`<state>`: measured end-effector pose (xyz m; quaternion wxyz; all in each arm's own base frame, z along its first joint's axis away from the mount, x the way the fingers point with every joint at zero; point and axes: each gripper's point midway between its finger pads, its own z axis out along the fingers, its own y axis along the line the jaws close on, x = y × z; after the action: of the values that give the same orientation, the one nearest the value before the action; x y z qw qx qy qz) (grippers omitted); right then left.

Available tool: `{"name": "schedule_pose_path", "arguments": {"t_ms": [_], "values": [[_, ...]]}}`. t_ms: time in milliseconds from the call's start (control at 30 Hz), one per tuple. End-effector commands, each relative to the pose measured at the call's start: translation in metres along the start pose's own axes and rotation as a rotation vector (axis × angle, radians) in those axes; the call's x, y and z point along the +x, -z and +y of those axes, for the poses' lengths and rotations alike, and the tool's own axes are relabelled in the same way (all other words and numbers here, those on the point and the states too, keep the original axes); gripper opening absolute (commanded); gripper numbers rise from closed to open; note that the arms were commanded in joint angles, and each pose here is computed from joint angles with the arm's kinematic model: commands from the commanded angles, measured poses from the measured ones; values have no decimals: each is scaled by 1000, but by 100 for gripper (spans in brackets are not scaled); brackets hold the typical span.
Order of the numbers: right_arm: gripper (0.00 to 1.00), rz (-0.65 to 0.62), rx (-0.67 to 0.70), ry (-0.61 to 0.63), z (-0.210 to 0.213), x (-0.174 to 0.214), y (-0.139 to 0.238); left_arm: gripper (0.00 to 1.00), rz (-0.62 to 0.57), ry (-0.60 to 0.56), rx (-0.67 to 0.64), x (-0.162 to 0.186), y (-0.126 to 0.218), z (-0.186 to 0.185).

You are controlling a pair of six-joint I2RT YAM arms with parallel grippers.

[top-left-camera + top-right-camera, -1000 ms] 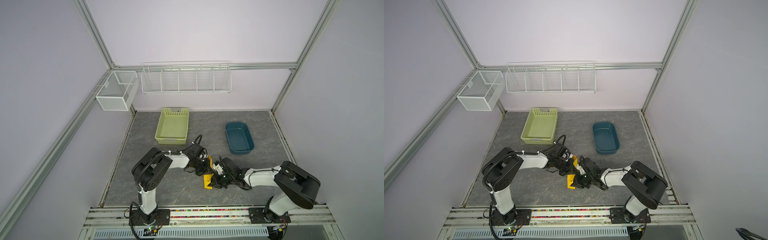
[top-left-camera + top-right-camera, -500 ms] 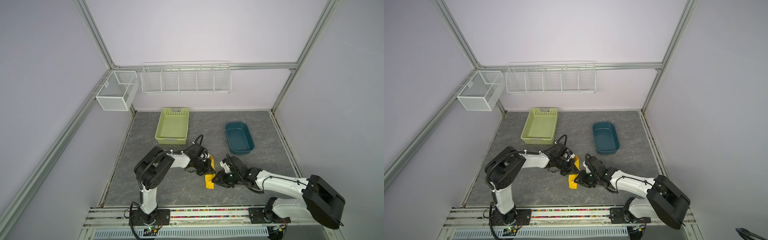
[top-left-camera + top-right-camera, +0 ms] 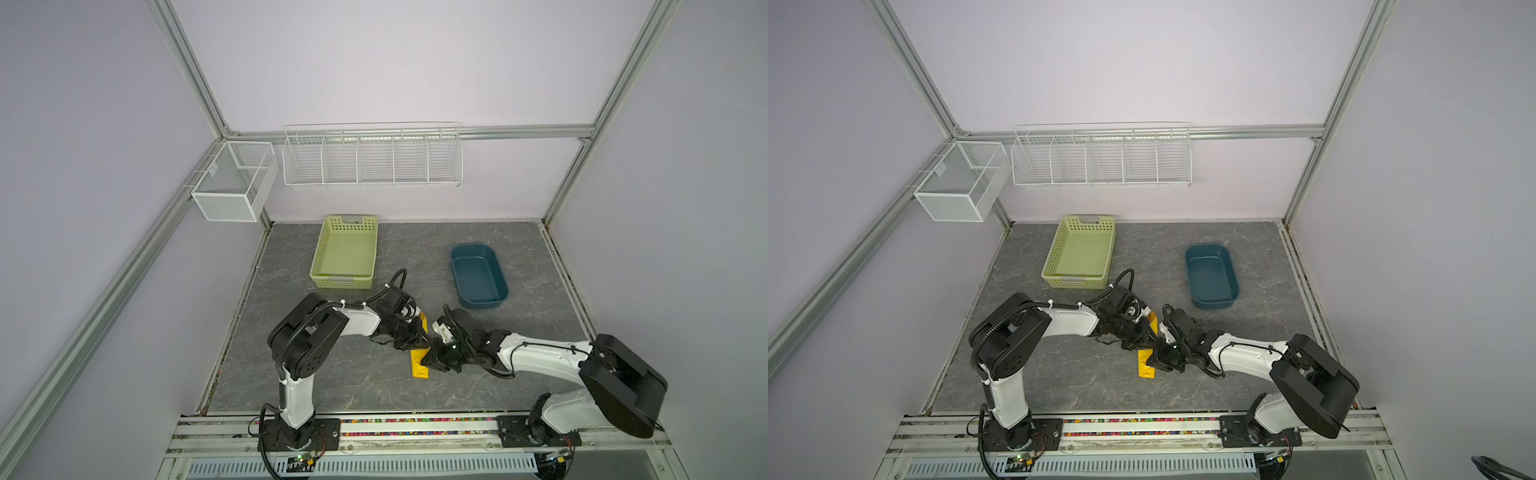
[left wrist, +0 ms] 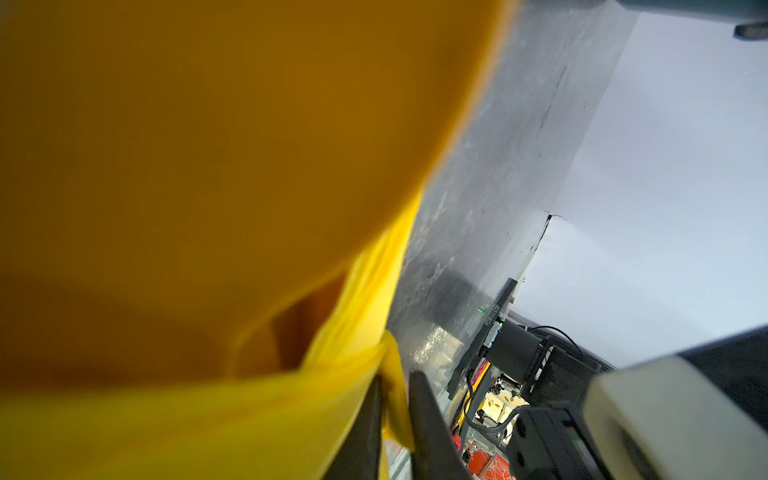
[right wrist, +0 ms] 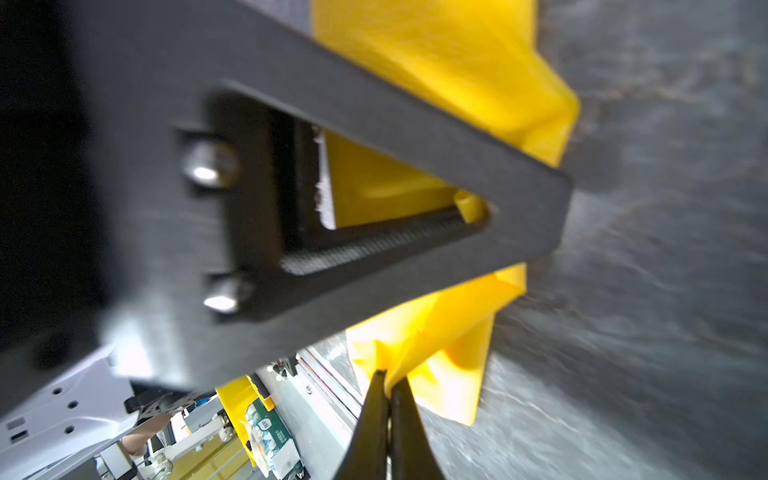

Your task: Place the utensils on the paper napkin and roll it up

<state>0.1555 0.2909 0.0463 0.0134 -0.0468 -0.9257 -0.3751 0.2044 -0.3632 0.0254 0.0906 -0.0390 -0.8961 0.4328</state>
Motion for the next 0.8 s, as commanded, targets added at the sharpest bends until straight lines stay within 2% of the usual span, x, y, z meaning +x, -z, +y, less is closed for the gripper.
{"name": "schedule_pose_path", "arguments": {"t_ms": [0, 200, 433, 600, 767], "values": [[6, 14, 75, -35, -22, 12, 7, 22, -24, 52, -82, 0, 0, 25], [6, 41, 151, -67, -54, 21, -3, 27, -50, 37, -66, -8, 8, 15], [6, 52, 201, -92, -73, 25, -11, 34, -108, -40, -60, -23, 35, -18], [6, 47, 193, -90, -70, 24, -10, 41, -186, -96, -175, -26, 70, -28], [6, 43, 186, -92, -68, 22, -11, 44, -219, -56, -291, -12, 89, -7]]}}
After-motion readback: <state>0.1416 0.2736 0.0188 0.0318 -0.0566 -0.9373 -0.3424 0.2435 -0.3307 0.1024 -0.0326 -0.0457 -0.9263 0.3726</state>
